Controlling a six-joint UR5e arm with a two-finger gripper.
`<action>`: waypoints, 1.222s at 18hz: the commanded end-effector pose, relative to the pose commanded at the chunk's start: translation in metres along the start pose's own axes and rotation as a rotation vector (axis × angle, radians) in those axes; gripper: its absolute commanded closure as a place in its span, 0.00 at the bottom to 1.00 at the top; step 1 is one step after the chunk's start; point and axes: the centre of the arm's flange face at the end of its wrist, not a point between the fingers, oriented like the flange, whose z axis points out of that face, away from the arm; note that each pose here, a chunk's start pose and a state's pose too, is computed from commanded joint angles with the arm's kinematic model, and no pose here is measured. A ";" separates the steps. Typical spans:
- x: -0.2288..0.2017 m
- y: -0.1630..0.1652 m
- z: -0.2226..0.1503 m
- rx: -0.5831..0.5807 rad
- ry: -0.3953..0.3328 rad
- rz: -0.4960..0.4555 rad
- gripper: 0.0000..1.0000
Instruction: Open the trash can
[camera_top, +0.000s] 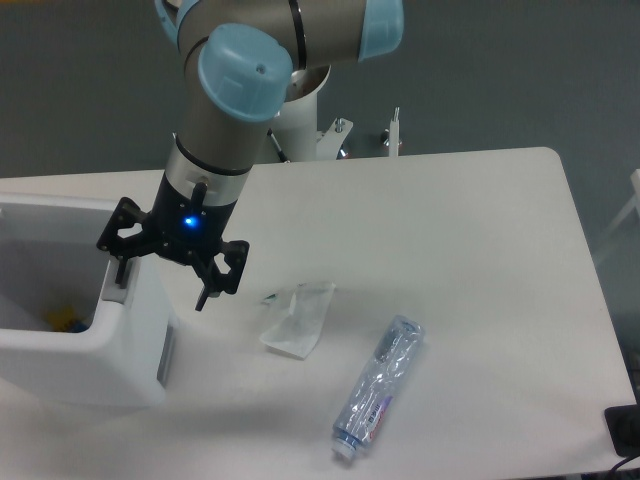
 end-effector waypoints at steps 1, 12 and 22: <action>-0.018 -0.002 -0.013 0.036 -0.025 -0.014 0.00; -0.282 0.053 0.019 0.036 -0.144 0.093 0.00; -0.380 0.097 0.069 -0.267 -0.244 0.440 0.00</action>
